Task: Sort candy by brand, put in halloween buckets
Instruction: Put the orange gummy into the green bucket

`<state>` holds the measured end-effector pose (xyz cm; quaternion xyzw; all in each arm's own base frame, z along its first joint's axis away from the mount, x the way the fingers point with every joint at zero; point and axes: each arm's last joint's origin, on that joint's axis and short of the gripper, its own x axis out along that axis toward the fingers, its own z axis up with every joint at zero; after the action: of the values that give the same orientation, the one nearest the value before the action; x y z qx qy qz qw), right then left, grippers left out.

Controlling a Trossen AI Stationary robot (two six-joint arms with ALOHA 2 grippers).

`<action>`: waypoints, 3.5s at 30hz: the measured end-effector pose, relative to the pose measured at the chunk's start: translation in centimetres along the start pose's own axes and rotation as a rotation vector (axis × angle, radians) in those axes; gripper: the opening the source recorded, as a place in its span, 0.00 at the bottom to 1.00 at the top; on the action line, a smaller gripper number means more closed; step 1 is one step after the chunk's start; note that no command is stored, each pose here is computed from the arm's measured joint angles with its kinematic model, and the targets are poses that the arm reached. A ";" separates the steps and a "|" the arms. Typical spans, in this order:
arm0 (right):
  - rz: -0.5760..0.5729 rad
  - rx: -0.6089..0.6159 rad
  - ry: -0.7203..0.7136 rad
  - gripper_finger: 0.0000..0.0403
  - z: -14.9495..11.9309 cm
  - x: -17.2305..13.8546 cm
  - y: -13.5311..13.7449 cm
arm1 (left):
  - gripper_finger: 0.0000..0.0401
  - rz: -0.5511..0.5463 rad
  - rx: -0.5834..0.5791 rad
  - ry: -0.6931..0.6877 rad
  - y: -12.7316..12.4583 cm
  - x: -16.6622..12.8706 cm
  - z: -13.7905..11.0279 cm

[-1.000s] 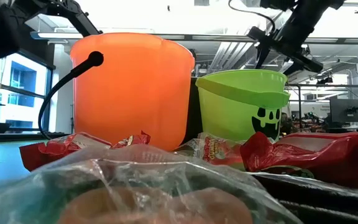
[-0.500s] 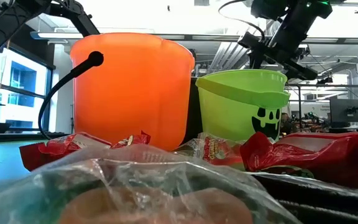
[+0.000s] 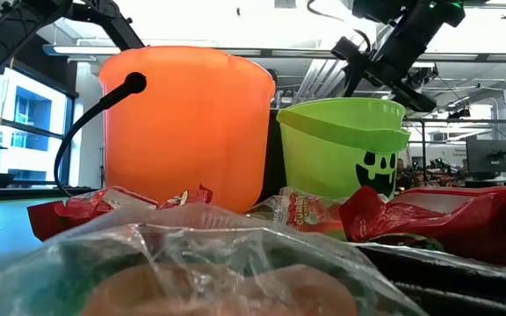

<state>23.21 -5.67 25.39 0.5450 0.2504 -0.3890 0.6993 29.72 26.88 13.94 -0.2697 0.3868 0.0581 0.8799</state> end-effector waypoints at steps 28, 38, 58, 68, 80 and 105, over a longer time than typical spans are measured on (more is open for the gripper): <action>0.067 0.037 -0.032 0.55 0.2 0.0 0.7 | 0.43 -0.080 0.030 0.030 -0.1 0.5 -0.5; 0.070 0.067 -0.029 0.55 0.2 0.0 0.7 | 0.37 -0.034 0.074 0.044 -0.5 0.9 -0.5; 0.102 0.105 -0.027 0.55 0.3 -0.1 1.0 | 0.28 0.074 0.627 0.113 -2.2 2.6 -0.6; 0.110 0.098 -0.030 0.55 0.3 -0.1 1.1 | 0.03 0.203 0.686 0.111 -2.9 3.6 -0.9; 0.109 0.048 -0.037 0.55 0.3 -0.1 1.1 | 0.00 0.276 0.532 0.049 -2.6 -6.4 0.7; 0.133 -0.620 -0.126 0.55 0.1 -9.5 -2.3 | 0.00 0.030 0.404 -0.275 -28.4 -6.9 -0.5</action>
<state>15.91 -3.45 31.47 0.2960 0.2770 -0.2805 0.8700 33.40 3.28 30.73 -0.0719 0.2711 0.0287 0.9594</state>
